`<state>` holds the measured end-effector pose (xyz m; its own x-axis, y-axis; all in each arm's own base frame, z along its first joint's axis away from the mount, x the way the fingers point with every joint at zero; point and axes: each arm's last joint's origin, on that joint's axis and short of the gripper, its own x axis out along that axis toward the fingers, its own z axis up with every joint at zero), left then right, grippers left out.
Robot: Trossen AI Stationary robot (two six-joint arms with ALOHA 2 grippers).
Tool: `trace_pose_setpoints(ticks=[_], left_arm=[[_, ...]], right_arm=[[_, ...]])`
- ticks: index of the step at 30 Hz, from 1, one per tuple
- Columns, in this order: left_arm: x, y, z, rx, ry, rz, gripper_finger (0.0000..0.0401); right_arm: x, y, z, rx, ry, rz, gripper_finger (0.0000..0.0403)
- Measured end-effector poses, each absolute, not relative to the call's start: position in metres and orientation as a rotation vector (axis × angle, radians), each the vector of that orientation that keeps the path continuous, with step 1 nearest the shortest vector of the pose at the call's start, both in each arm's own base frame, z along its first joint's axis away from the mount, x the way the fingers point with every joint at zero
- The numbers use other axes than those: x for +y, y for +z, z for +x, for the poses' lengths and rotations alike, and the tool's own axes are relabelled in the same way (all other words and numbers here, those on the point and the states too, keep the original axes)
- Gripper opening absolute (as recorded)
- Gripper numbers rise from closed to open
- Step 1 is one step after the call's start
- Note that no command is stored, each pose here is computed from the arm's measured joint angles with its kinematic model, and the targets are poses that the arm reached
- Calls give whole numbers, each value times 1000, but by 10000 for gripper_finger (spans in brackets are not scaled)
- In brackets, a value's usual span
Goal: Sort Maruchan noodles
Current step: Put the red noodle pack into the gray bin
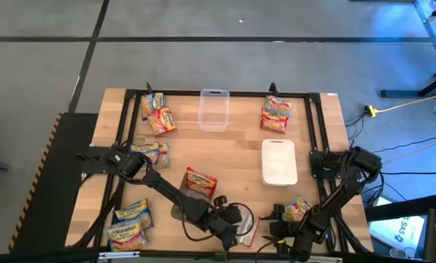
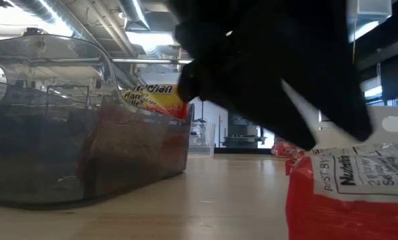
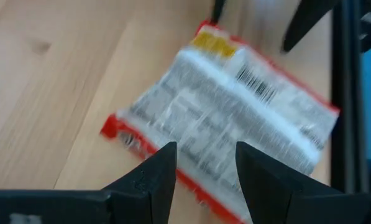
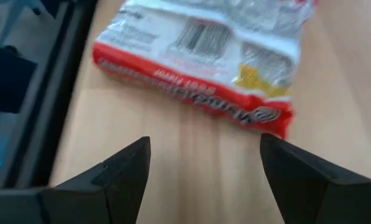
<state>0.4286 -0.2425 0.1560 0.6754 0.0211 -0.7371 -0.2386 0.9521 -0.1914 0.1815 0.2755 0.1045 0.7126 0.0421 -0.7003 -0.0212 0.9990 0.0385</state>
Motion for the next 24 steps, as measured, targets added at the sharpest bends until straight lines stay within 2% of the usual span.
trace_pose_setpoints(ticks=[9,24], left_arm=[[-240,152,419,959,110,-234,158],[-247,153,425,921,-1,-284,158]], right_arm=[[278,105,181,806,65,76,276],[279,84,202,695,-5,133,276]])
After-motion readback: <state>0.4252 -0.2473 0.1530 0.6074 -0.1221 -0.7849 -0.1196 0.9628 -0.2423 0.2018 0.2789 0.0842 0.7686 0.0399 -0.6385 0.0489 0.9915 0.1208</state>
